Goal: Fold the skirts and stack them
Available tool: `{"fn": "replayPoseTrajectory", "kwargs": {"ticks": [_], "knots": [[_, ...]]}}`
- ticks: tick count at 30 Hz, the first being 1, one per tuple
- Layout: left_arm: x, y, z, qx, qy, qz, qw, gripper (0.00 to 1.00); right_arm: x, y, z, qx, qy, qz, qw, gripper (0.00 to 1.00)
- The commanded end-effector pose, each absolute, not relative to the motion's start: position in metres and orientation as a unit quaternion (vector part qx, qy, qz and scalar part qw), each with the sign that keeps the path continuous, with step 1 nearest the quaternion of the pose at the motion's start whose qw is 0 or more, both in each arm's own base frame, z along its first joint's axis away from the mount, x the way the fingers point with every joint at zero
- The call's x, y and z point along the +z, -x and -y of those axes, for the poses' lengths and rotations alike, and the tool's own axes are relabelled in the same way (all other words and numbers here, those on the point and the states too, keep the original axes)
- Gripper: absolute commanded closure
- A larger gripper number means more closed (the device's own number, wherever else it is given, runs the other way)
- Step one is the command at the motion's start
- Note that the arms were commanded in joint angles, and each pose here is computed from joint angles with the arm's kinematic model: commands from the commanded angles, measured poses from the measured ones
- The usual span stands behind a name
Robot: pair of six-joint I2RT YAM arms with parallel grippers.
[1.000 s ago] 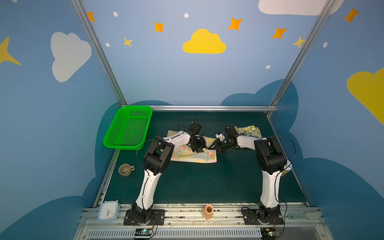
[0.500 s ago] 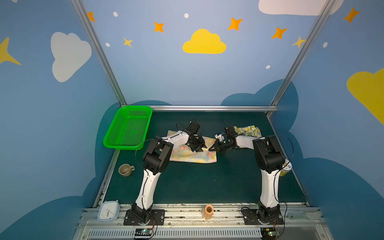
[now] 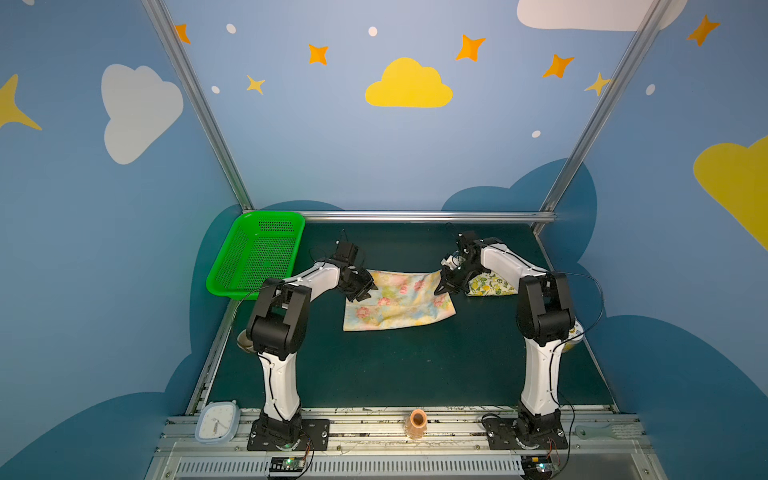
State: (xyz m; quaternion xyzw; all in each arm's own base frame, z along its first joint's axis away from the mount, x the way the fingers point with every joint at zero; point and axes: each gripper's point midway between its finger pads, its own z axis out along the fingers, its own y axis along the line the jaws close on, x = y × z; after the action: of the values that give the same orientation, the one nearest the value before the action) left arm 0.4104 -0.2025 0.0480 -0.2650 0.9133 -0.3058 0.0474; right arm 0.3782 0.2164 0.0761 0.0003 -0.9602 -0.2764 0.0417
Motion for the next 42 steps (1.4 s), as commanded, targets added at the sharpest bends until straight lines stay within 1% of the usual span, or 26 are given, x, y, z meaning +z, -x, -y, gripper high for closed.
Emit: {"fn": "replayPoseTrajectory", "kwargs": {"ticks": [1,7,17,23,27,32,35,38,42], "knots": [[0.045,-0.399,0.207,-0.31,0.26,-0.913,0.052,0.63,0.098,-0.361,-0.194,-0.217,-0.012,0.975,0.054,1.0],[0.031,-0.38,0.216,-0.309,0.264,-0.913,0.041,0.63,0.111,-0.362,-0.187,-0.152,-0.035,0.987,0.045,1.0],[0.005,-0.361,0.24,-0.327,0.301,-0.895,0.026,0.64,0.113,-0.356,-0.191,-0.042,-0.07,0.996,0.037,1.0],[-0.013,-0.345,0.246,-0.339,0.336,-0.879,0.019,0.64,0.114,-0.352,-0.21,-0.037,-0.068,0.996,0.034,1.0],[-0.022,-0.333,0.247,-0.338,0.351,-0.873,0.016,0.64,0.118,-0.35,-0.231,-0.05,-0.071,0.996,0.027,1.0],[-0.024,-0.331,0.252,-0.345,0.354,-0.869,0.013,0.64,0.116,-0.345,-0.261,-0.099,-0.072,0.992,0.033,1.0],[-0.011,-0.338,0.257,-0.353,0.34,-0.871,0.024,0.64,0.116,-0.344,-0.259,-0.101,-0.067,0.992,0.032,1.0],[0.013,-0.345,0.266,-0.355,0.302,-0.884,0.034,0.64,0.12,-0.343,-0.248,-0.096,-0.06,0.993,0.029,1.0],[0.042,-0.344,0.288,-0.358,0.242,-0.901,0.036,0.63,0.124,-0.341,-0.237,-0.102,-0.053,0.993,0.028,1.0]]}}
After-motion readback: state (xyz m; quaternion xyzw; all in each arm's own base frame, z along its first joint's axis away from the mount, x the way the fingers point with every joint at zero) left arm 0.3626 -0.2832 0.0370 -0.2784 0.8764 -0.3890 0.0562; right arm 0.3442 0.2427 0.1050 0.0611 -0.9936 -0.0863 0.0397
